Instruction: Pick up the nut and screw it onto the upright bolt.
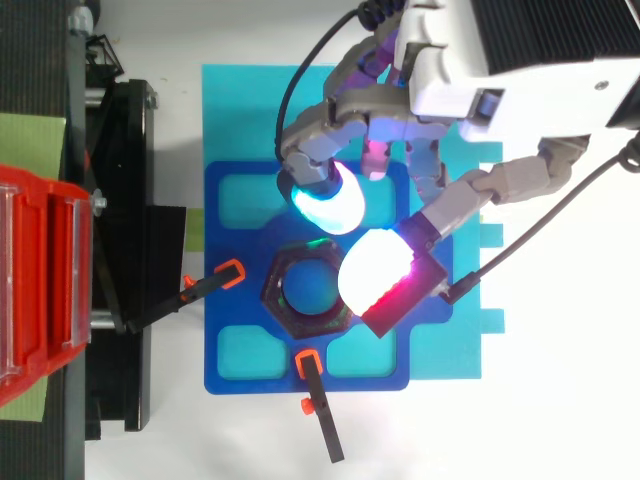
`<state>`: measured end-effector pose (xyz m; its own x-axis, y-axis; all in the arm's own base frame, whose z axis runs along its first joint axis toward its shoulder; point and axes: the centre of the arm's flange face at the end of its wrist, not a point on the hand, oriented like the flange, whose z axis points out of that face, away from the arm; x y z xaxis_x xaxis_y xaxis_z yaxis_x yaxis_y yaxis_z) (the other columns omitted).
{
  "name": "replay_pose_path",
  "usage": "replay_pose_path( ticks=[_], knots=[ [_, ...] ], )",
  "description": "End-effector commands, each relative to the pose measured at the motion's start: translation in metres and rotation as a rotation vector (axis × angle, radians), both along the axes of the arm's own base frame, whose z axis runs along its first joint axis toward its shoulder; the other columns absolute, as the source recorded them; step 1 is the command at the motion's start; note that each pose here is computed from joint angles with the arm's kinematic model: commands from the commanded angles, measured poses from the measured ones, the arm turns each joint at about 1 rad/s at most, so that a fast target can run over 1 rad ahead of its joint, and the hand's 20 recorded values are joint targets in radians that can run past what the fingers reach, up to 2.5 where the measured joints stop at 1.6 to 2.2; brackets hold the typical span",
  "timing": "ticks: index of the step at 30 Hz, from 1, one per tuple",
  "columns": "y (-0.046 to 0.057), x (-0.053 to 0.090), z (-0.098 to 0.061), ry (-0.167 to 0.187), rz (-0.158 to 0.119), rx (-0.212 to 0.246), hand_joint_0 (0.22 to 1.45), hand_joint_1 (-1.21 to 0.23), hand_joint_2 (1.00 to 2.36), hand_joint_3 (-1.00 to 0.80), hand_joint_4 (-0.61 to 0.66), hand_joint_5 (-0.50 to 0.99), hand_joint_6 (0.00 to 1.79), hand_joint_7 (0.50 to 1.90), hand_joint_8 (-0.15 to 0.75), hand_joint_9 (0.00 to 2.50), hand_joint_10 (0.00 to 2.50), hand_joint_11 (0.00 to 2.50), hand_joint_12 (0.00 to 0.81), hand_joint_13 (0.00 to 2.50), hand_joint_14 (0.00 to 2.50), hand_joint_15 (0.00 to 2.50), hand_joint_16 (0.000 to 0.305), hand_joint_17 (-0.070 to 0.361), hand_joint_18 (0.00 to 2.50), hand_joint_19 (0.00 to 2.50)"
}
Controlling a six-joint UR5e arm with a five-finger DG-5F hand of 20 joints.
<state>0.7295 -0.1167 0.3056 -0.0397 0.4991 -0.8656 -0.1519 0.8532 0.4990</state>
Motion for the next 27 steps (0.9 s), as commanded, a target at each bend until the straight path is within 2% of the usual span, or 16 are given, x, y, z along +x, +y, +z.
replay_pose_path(
  ticks=[1,4,5,7,9,10,11,12,14,19,23,27],
  knots=[
    [-0.002,0.001,0.003,-0.016,0.003,0.0,0.54,-0.41,1.0,-0.5,-0.01,0.02,0.79,1.16,0.15,1.86,0.01,0.39,0.163,1.39,0.01,0.17,0.006,0.015,1.01,0.08],
    [-0.003,0.003,0.009,-0.024,0.006,-0.001,0.53,-0.39,1.0,-0.5,0.0,0.02,0.72,1.23,0.175,1.82,0.01,0.38,0.169,1.34,0.01,0.14,0.008,0.018,0.93,0.05],
    [-0.003,0.003,0.01,-0.024,0.006,-0.001,0.53,-0.39,1.0,-0.5,0.05,0.03,0.63,1.43,0.209,1.76,0.01,0.37,0.186,1.28,0.0,0.13,0.009,0.02,0.9,0.04],
    [-0.002,0.005,0.015,-0.024,0.012,-0.001,0.53,-0.38,1.0,-0.5,0.09,0.02,0.54,1.6,0.234,1.67,0.01,0.36,0.199,1.23,0.0,0.13,0.011,0.025,0.88,0.03],
    [-0.002,0.005,0.019,-0.019,0.015,-0.001,0.53,-0.37,1.0,-0.5,0.1,-0.01,0.5,1.47,0.245,1.59,0.01,0.32,0.208,1.18,0.0,0.12,0.013,0.03,0.84,0.05],
    [-0.002,0.005,0.019,-0.019,0.015,-0.001,0.52,-0.37,1.0,-0.5,0.14,-0.04,0.5,1.26,0.241,1.53,0.01,0.29,0.214,1.14,0.0,0.11,0.016,0.037,0.83,0.06],
    [-0.002,0.006,0.022,-0.021,0.015,-0.001,0.52,-0.36,1.0,-0.5,0.17,-0.07,0.5,1.13,0.231,1.45,0.01,0.26,0.219,1.09,0.0,0.1,0.018,0.042,0.81,0.07],
    [-0.002,0.007,0.026,-0.024,0.017,-0.001,0.51,-0.36,1.0,-0.5,0.18,-0.09,0.5,1.06,0.23,1.38,0.01,0.24,0.228,1.03,0.0,0.08,0.021,0.047,0.78,0.06],
    [-0.002,0.008,0.03,-0.031,0.02,-0.001,0.5,-0.35,1.0,-0.5,0.15,-0.13,0.5,0.84,0.217,1.19,0.0,0.05,0.242,0.92,0.0,0.04,0.025,0.057,0.67,0.04],
    [0.001,0.011,0.031,-0.05,0.023,-0.006,0.48,-0.32,1.0,-0.5,0.1,-0.17,0.5,0.67,0.213,0.79,0.0,0.0,0.265,0.66,0.0,0.0,0.03,0.069,0.36,0.0],
    [0.006,0.012,0.031,-0.06,0.029,-0.006,0.47,-0.3,1.0,-0.5,0.09,-0.18,0.5,0.63,0.202,0.64,0.0,0.0,0.279,0.48,0.0,0.0,0.031,0.07,0.14,0.0],
    [0.014,0.009,0.019,-0.026,0.035,-0.005,0.45,-0.33,1.0,-0.5,0.09,-0.2,0.5,0.62,0.203,0.52,0.0,0.0,0.298,0.36,0.0,0.0,0.034,0.077,0.0,0.0]
  ],
)
